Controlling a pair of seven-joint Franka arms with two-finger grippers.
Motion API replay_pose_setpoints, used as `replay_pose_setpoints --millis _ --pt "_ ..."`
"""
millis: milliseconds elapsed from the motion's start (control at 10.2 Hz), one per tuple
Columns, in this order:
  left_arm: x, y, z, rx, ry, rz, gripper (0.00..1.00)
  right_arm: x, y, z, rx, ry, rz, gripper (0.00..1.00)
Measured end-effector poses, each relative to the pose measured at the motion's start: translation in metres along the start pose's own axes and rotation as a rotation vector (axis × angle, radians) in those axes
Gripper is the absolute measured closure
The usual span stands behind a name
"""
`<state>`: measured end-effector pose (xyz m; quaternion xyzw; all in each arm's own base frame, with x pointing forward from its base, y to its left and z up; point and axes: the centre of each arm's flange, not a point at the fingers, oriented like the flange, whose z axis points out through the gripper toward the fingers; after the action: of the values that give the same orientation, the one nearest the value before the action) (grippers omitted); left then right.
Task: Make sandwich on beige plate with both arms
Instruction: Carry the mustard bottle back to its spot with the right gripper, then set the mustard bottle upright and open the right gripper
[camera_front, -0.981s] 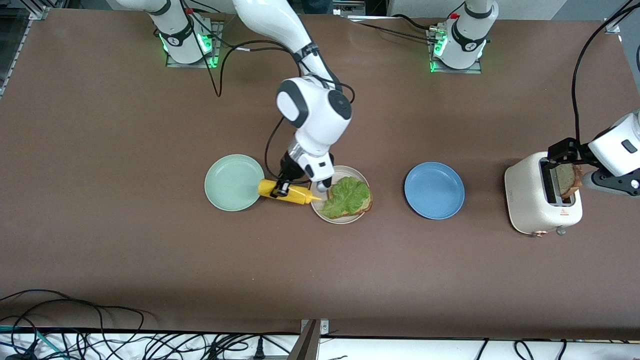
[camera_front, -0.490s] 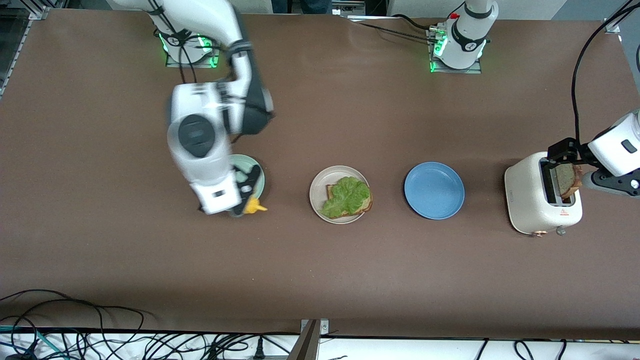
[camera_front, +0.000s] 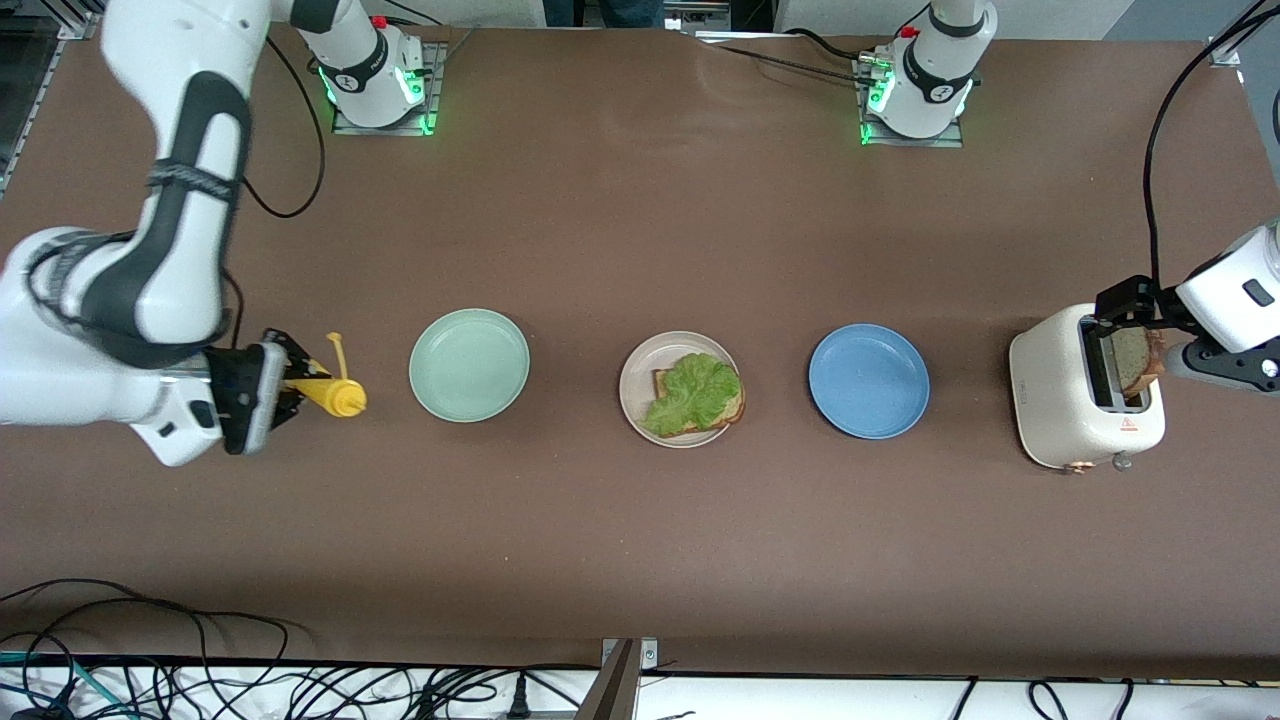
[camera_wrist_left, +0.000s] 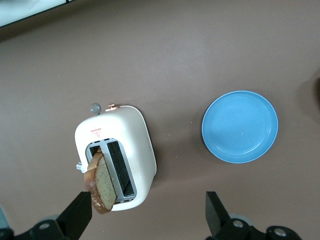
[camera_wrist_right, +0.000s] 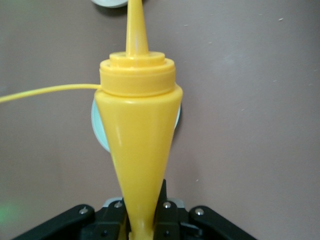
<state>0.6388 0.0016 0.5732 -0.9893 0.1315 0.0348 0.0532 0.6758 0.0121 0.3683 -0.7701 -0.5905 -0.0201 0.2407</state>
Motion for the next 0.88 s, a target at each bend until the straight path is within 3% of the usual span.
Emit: replay_pose_setpoints --millis 392,588,883 --pt "0.000 0.000 0.000 0.000 0.000 -0.001 0.00 -0.159 -0.008 0.042 0.109 0.322 -0.067 0.82" --pt "0.000 0.000 0.000 0.000 0.000 0.000 0.00 -0.199 -0.022 0.064 0.128 0.398 -0.110 0.82" --pt "0.000 -0.001 0.000 0.000 0.000 -0.001 0.00 -0.235 -0.037 0.103 0.096 0.485 -0.239 0.82"
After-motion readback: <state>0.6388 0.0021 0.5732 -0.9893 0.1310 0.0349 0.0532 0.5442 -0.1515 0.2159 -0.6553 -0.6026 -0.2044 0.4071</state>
